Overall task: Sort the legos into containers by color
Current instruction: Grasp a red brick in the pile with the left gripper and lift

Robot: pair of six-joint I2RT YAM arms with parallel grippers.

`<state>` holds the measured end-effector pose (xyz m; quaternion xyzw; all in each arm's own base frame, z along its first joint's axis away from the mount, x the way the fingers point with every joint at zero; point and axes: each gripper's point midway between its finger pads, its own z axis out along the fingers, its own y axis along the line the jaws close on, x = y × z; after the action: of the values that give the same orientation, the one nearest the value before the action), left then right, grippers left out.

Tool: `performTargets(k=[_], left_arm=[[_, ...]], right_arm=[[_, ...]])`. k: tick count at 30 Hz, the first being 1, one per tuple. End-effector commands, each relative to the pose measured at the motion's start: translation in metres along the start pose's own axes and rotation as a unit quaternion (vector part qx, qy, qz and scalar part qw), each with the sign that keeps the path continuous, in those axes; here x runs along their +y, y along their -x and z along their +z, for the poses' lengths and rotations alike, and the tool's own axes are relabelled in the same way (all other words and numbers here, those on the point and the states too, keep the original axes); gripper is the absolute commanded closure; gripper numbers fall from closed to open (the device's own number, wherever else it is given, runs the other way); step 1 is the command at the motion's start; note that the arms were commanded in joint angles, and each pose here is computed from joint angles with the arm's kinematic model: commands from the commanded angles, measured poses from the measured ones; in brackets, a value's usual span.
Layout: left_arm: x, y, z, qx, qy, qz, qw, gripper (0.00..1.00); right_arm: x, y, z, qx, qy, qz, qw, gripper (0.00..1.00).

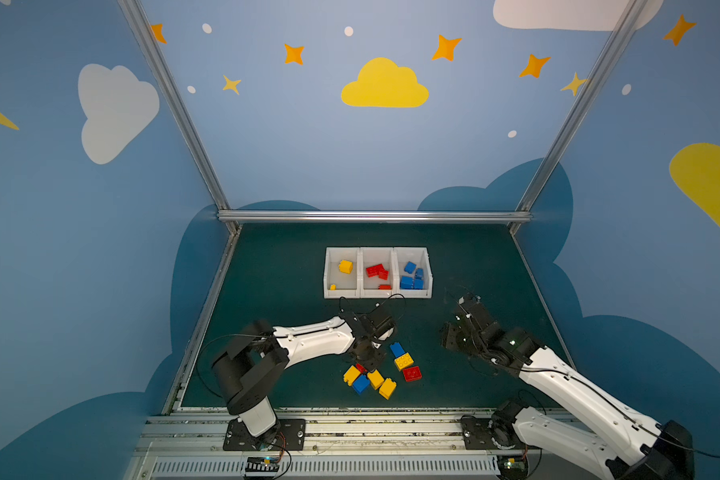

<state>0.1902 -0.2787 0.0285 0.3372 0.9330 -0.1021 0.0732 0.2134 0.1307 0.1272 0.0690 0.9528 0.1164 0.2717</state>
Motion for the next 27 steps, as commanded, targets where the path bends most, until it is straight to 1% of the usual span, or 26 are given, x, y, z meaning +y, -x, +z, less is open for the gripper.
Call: performTargets(k=[1, 10, 15, 21, 24, 25, 27], left_arm=[[0.0, 0.002, 0.001, 0.009, 0.008, 0.011, 1.0, 0.6], [0.009, 0.012, -0.003, 0.003, 0.037, 0.026, 0.999, 0.68], [0.015, 0.032, -0.012, -0.015, 0.04, 0.027, 0.999, 0.68], [0.027, 0.057, -0.02, -0.029, 0.039, 0.021, 0.999, 0.73], [0.026, 0.059, -0.022, -0.03, 0.036, 0.017, 0.999, 0.7], [0.024, 0.058, -0.024, -0.03, 0.03, 0.017, 0.999, 0.67], [0.021, 0.052, -0.025, -0.029, 0.025, 0.012, 0.999, 0.58]], right_arm=[[-0.006, 0.001, -0.001, -0.009, -0.008, 0.008, 1.0, 0.43], [-0.009, 0.002, -0.003, -0.014, -0.014, 0.008, 1.0, 0.44], [-0.01, 0.004, -0.006, -0.019, -0.016, 0.009, 1.0, 0.44], [-0.013, 0.005, -0.009, -0.022, -0.017, 0.007, 1.0, 0.45], [-0.016, 0.005, -0.011, -0.025, -0.022, 0.006, 0.999, 0.45], [-0.017, 0.005, -0.012, -0.026, -0.022, 0.006, 0.999, 0.45], [-0.019, 0.005, -0.013, -0.029, -0.022, 0.008, 0.999, 0.45]])
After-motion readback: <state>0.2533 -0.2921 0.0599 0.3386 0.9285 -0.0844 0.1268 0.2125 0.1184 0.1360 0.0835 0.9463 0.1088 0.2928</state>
